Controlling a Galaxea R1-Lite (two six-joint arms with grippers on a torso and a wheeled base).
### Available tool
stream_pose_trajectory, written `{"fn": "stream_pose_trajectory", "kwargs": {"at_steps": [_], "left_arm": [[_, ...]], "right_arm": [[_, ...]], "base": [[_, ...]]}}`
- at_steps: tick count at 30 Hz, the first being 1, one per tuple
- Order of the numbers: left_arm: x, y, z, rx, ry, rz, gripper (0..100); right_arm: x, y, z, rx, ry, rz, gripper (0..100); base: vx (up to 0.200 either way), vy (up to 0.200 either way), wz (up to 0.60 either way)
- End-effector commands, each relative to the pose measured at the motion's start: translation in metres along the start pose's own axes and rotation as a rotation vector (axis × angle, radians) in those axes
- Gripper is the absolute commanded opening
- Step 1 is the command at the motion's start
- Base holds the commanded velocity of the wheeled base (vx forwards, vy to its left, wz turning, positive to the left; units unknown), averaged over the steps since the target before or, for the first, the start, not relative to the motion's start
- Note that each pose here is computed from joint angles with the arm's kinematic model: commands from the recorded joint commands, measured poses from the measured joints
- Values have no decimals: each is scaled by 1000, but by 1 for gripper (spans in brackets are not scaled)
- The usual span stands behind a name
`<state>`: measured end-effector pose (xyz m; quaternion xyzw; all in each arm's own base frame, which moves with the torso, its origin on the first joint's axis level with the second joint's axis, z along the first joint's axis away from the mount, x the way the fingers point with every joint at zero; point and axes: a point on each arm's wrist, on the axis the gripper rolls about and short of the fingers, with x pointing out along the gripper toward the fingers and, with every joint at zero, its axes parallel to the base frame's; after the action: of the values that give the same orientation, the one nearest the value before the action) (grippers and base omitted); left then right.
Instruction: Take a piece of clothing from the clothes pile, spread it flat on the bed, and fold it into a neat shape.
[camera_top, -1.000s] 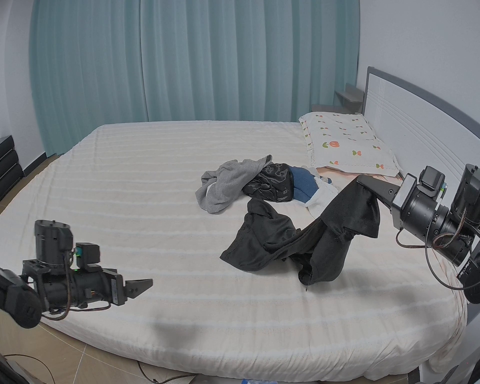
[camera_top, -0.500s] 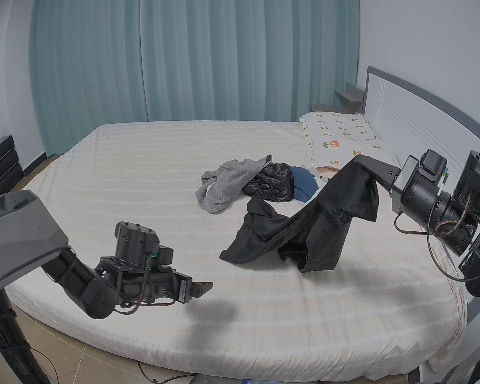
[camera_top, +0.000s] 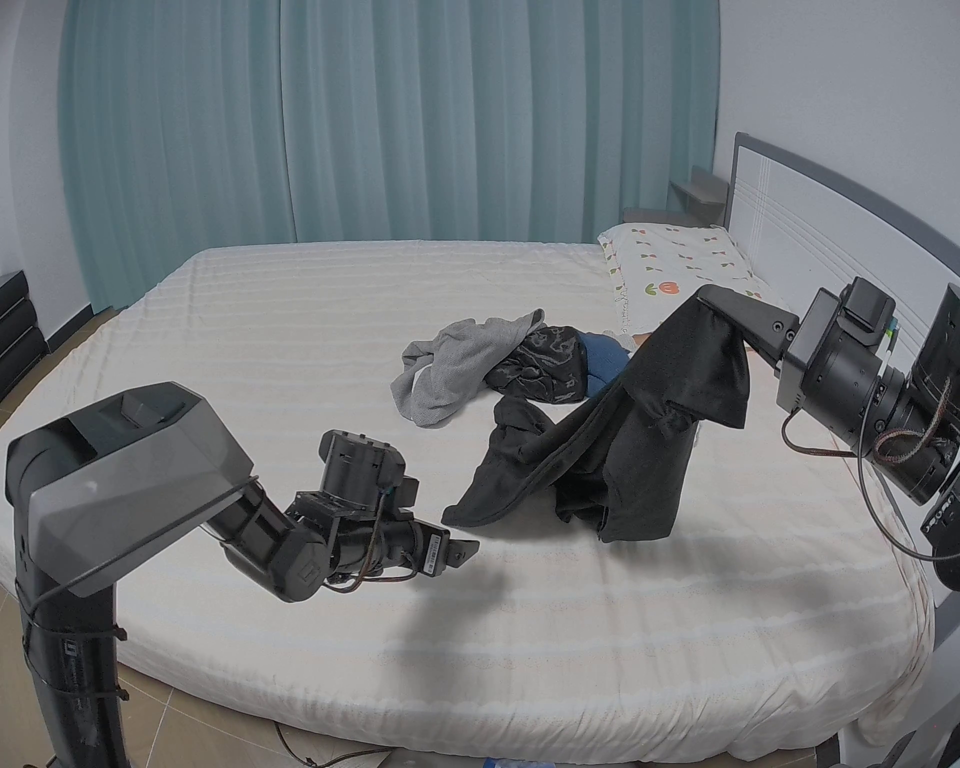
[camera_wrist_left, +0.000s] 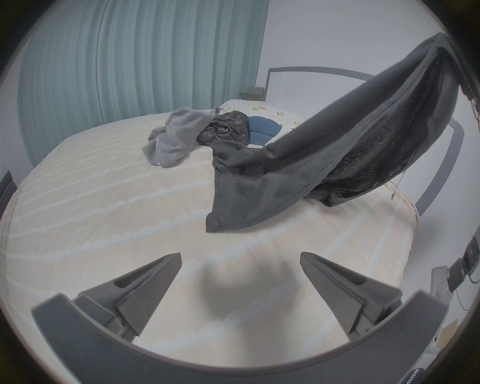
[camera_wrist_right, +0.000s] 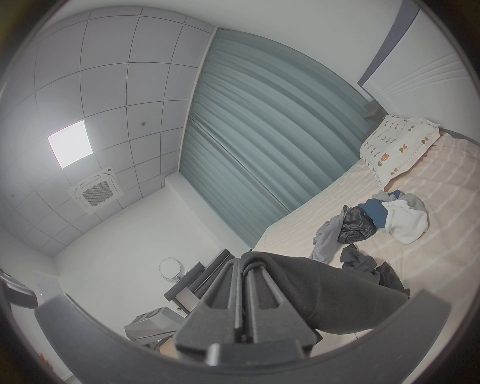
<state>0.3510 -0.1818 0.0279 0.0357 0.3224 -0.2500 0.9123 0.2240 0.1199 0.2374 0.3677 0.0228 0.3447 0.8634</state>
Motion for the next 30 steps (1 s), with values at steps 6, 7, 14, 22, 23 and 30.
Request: {"fn": "stream_pose_trajectory", "kwargs": {"at_steps": [6, 7, 14, 22, 23, 30], "left_arm": [[47, -12, 3, 28, 12, -29, 100], [51, -13, 3, 29, 8, -31, 100], [82, -6, 4, 19, -24, -21, 100], [103, 1, 12, -26, -70, -3, 0], [106, 1, 14, -33, -82, 12, 0], [99, 2, 24, -75, -115, 81, 0]], "right_arm": [[3, 2, 3, -1, -8, 10, 0], [3, 2, 3, -1, -7, 9, 0], [1, 4, 4, 1, -12, 13, 0], [2, 2, 4, 2, -10, 5, 0], [2, 0, 4, 1, -10, -1, 0], [-1, -12, 4, 5, -9, -45, 0]], "base": [[0, 0, 0], [0, 0, 0], [0, 0, 0], [0, 0, 0], [0, 0, 0], [0, 0, 0]]}}
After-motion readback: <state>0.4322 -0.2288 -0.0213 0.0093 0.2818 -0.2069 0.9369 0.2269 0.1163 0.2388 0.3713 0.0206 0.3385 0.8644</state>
